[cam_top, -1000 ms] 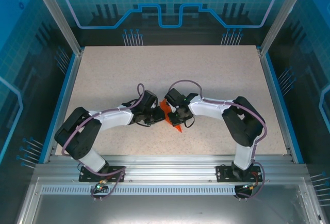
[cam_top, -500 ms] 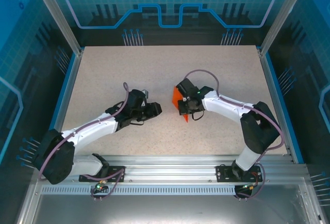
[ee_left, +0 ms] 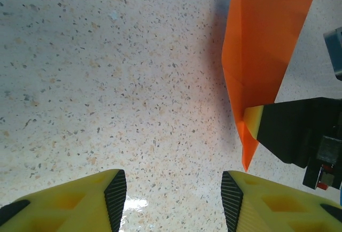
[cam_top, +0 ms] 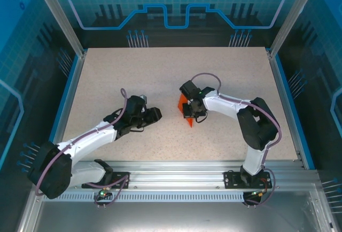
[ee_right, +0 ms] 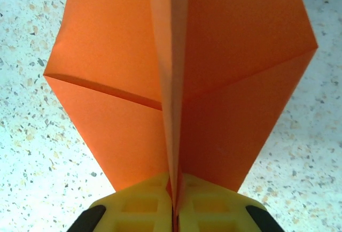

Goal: Fold a paper plane with a square sheet of paper (pick it up from the middle)
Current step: Move the paper plane to the center of the table.

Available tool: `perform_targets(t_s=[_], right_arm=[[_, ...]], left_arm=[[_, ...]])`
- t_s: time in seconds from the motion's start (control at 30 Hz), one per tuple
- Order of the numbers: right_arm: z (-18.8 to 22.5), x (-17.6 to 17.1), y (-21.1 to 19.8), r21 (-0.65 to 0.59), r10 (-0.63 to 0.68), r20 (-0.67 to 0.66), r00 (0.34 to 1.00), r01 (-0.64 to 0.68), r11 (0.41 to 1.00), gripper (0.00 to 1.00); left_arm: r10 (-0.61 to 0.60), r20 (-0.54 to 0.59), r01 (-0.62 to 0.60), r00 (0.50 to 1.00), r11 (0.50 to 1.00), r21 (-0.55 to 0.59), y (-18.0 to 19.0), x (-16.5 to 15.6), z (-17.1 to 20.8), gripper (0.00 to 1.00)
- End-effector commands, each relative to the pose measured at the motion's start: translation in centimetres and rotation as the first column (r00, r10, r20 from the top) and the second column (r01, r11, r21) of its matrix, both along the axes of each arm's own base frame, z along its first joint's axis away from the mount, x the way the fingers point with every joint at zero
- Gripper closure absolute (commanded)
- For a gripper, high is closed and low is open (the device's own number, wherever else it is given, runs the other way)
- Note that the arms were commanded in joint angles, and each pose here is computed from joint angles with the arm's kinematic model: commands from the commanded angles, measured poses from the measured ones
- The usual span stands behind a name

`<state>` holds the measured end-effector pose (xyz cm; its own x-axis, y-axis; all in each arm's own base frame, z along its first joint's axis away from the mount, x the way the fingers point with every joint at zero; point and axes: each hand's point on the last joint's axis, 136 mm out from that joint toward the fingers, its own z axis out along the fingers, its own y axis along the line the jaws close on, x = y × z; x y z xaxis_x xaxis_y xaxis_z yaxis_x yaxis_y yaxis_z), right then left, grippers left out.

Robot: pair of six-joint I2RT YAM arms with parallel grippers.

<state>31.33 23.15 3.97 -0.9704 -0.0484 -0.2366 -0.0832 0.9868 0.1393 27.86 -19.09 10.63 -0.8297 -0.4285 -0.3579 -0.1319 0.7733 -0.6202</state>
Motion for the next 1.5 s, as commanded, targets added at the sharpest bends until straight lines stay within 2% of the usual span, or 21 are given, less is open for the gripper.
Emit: perform_targets(t_s=[0.0,0.4,0.7,0.9,1.07,1.23,1.47], right_arm=[[-0.5,-0.3,0.3,-0.004,-0.009,-0.04,0.999,0.009,1.0,0.91],[-2.8,-0.9,0.1,-0.135,0.012,-0.084,0.996,-0.024,0.991,0.84],[-1.2,-0.4,0.1,-0.198,0.027,-0.05,0.998,-0.036,0.98,0.75],[-1.1,0.1,0.2,-0.214,0.044,-0.047,0.998,-0.053,0.975,0.79],[-2.1,0.1,0.7,-0.201,0.057,-0.073,0.996,-0.071,0.977,0.89],[-2.8,0.1,0.9,-0.207,0.044,-0.088,0.995,-0.061,0.976,0.91],[-0.1,0.6,1.6,-0.082,0.007,-0.034,0.999,-0.01,0.997,0.93]], left_arm=[[0.02,-0.004,-0.02,1.0,1.0,0.019,0.8,-0.3,-0.4,0.46],[0.021,-0.014,-0.021,1.0,0.999,0.024,1.0,-0.5,-0.9,0.46],[0.014,-0.018,-0.014,1.0,1.0,0.025,0.9,-0.4,-1.0,0.46],[0.009,-0.026,-0.008,1.0,1.0,0.024,0.8,-0.5,-1.2,0.46],[0.007,-0.027,-0.006,1.0,1.0,0.024,0.7,-0.5,-1.2,0.46],[0.004,-0.03,-0.003,1.0,1.0,0.028,0.8,-0.6,-1.2,0.46],[0.006,-0.034,-0.005,0.999,0.999,0.033,0.9,-0.7,-1.3,0.46]])
